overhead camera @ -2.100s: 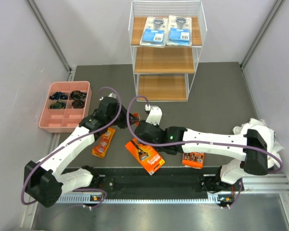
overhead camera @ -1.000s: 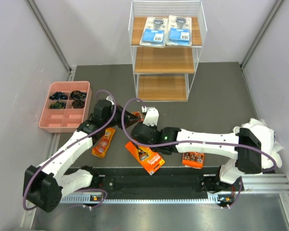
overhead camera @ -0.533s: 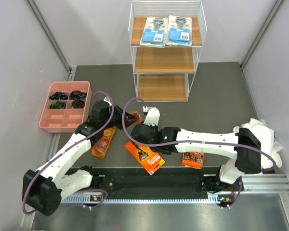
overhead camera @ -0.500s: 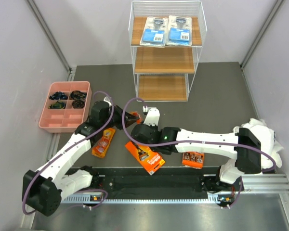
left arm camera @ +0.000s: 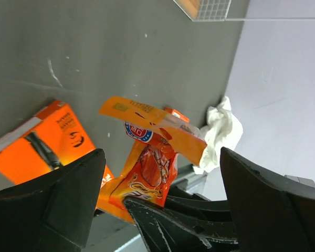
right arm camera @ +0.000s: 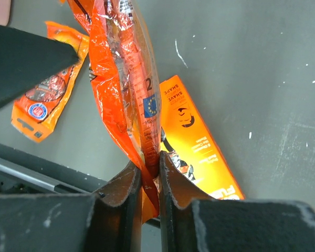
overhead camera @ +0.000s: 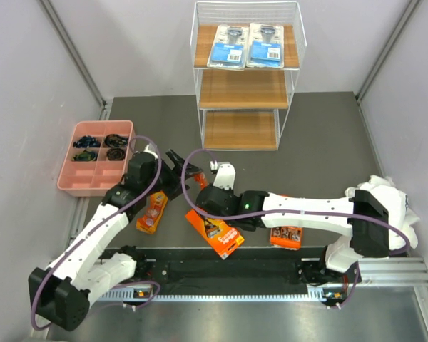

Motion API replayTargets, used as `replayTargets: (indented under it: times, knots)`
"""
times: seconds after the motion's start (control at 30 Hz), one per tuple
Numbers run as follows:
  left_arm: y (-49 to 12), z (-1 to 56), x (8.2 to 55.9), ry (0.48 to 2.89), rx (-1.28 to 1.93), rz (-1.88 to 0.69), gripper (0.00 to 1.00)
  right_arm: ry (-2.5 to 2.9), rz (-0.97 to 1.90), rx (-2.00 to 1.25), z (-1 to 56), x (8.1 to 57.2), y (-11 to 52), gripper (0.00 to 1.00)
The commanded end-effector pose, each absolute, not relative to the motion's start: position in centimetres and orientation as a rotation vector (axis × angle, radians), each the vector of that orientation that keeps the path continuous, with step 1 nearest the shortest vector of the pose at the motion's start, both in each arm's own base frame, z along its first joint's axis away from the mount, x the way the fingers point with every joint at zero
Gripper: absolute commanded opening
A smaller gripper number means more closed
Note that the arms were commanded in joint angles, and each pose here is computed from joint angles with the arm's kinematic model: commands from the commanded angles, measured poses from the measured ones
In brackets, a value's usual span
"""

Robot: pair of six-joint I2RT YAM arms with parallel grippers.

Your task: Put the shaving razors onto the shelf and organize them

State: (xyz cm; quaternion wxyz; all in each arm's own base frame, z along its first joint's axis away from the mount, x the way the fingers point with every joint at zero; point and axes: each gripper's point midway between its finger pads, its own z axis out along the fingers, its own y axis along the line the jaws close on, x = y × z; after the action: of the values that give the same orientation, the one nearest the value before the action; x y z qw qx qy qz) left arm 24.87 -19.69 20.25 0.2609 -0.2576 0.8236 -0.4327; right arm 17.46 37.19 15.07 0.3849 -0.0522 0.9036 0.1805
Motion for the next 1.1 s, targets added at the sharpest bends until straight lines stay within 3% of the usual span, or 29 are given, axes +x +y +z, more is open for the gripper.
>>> replayTargets:
  times: [0.0,0.27,0.5,0.7,1.07]
  knots:
    - [-17.1,22.8,25.3,2.175,-0.580,-0.967,0.94,2.265,0.559,-0.139,17.5,17.0,38.0,0.00]
    - [-9.5,23.6,25.9,2.161,-0.577,-0.405,0.95,2.298,0.595,-0.154,16.9,16.3,38.5,0.00]
    - [-5.6,21.7,25.6,2.236,-0.534,-0.065,0.94,2.306,0.643,-0.164,17.3,16.1,39.0,0.00]
    - [-5.5,20.2,25.5,2.292,-0.507,-0.016,0.96,2.314,0.703,-0.164,17.6,16.1,39.4,0.00]
    - [-6.9,18.9,25.5,2.323,-0.462,-0.099,0.96,2.255,1.076,-0.098,19.8,17.1,40.4,0.00]
